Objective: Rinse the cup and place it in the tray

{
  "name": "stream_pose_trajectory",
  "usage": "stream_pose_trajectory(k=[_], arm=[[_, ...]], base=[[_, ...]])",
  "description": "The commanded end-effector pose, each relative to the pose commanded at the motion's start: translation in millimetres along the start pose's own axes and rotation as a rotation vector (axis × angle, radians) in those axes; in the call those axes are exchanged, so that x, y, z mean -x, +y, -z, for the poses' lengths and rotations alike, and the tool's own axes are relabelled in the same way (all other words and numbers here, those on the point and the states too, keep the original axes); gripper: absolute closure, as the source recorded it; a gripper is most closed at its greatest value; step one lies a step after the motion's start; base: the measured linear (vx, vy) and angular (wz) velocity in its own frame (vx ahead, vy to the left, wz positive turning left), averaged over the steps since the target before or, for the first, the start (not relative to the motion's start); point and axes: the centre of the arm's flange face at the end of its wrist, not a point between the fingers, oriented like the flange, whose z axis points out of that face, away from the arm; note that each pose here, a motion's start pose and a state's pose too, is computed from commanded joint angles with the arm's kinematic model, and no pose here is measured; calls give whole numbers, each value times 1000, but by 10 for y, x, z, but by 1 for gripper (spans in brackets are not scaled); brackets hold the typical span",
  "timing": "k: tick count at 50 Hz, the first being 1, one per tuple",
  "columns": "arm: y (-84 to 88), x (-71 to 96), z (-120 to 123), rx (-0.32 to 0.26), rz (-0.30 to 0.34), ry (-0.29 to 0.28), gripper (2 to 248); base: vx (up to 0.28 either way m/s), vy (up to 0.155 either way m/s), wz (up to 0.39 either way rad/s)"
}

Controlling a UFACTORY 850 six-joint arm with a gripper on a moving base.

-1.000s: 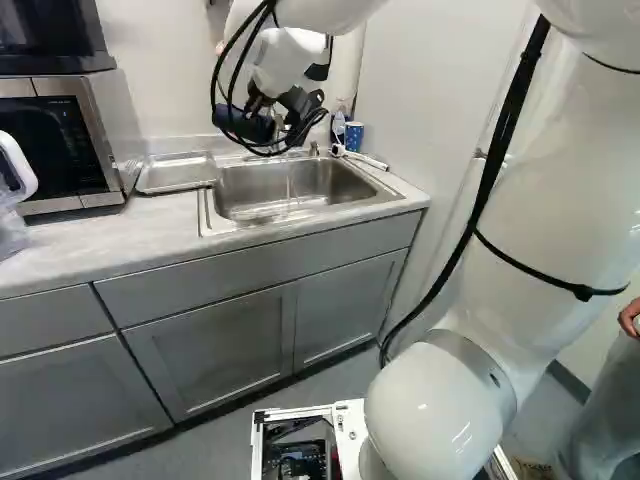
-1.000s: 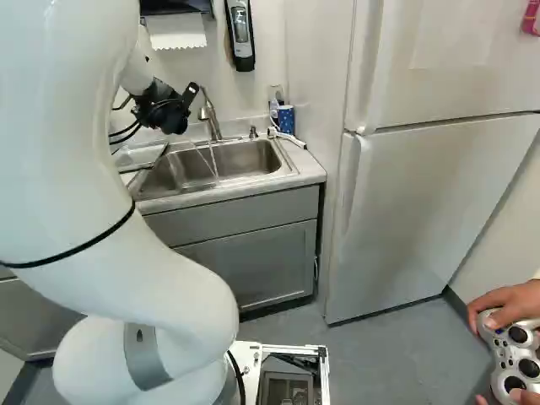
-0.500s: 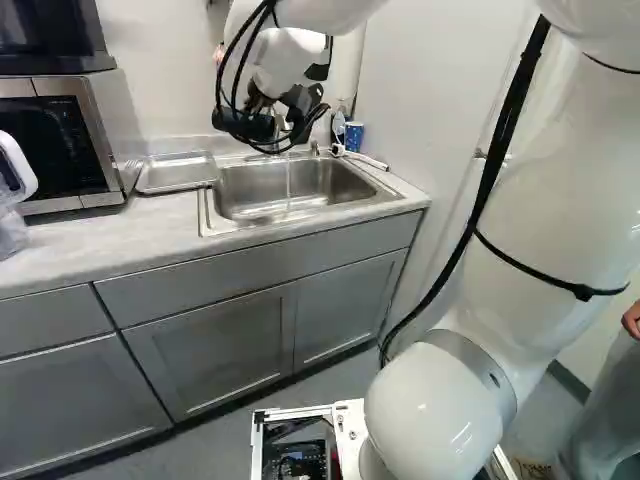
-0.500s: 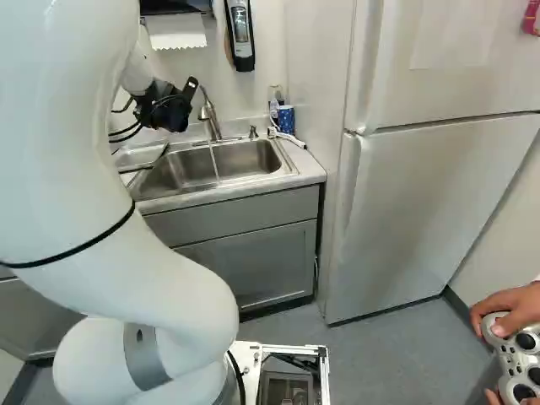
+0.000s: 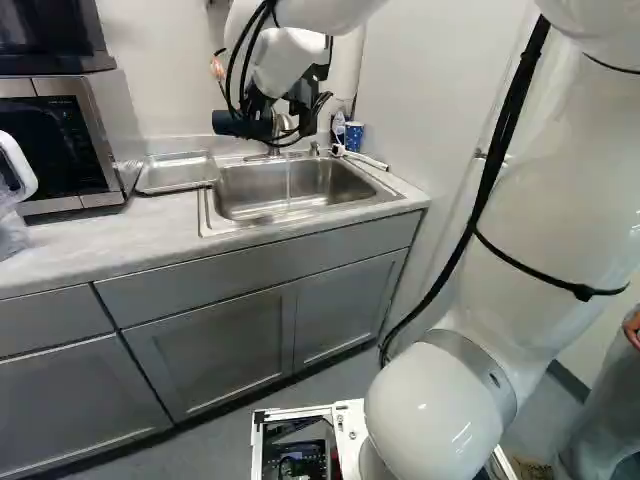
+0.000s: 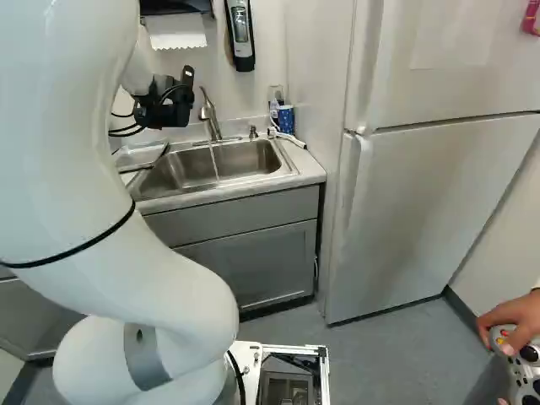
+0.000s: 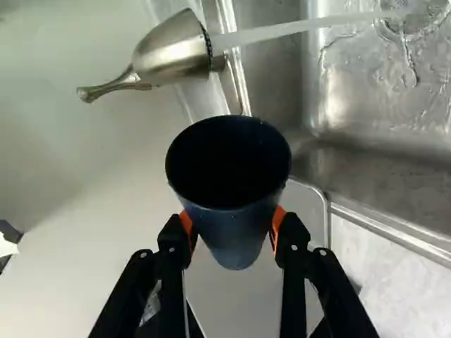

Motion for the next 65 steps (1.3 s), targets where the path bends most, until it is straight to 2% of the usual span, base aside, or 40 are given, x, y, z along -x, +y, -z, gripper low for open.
stream_pose_trajectory(k=[65], arm=[[0, 0, 0, 0, 684, 0, 129]], base=[[0, 0, 0]])
